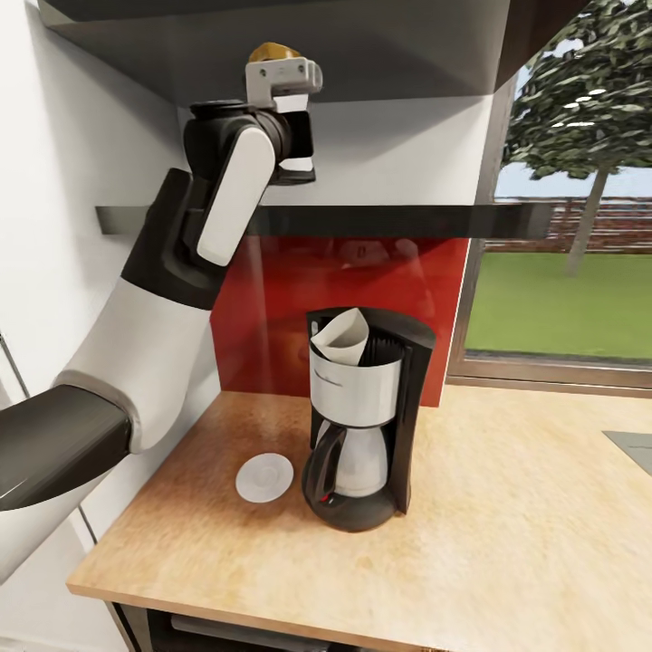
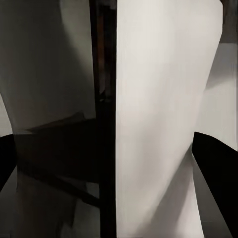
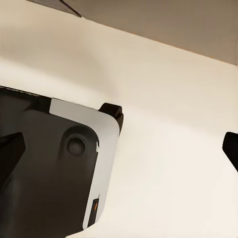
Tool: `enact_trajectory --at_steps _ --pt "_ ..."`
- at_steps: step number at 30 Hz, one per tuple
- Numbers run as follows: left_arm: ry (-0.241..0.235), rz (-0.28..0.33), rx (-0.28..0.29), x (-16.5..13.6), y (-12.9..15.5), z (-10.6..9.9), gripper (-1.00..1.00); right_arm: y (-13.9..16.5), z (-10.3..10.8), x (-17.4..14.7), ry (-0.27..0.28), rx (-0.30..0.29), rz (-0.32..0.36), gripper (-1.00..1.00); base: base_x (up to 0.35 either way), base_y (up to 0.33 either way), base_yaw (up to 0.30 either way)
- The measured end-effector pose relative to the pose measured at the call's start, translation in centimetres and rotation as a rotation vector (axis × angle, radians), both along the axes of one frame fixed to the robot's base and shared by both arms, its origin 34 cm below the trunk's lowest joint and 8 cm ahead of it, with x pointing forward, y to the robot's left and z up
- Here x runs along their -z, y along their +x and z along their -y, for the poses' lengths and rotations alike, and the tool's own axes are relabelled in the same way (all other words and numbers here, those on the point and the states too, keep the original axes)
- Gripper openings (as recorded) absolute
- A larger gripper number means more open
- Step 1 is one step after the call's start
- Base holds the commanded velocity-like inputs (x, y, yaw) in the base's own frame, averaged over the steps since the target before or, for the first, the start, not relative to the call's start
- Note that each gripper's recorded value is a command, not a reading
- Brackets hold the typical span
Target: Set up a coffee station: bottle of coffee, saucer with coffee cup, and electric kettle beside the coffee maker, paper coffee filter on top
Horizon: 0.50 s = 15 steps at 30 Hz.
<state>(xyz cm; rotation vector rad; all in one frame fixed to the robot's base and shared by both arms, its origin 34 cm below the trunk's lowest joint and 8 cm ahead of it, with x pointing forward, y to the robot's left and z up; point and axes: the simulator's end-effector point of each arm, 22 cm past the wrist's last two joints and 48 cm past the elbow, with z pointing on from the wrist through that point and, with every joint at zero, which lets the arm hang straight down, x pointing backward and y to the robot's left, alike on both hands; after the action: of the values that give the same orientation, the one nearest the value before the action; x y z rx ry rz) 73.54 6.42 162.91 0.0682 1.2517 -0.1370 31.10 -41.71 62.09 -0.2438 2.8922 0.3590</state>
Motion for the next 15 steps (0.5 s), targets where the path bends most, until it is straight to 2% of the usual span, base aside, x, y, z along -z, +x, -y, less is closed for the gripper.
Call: enact_trajectory --at_steps 6,15 --pt "0.0 0.004 0.003 -0.13 -0.16 0.05 -1.0 0.01 0.0 0.02 0.0 0.0 0.0 1.0 -0.255 0.0 0.0" --pt "-0.002 0.007 0.004 -0.22 -0.25 0.04 -1.0 0.01 0.0 0.02 0.0 0.0 -0.001 1.0 -0.331 0.0 0.0"
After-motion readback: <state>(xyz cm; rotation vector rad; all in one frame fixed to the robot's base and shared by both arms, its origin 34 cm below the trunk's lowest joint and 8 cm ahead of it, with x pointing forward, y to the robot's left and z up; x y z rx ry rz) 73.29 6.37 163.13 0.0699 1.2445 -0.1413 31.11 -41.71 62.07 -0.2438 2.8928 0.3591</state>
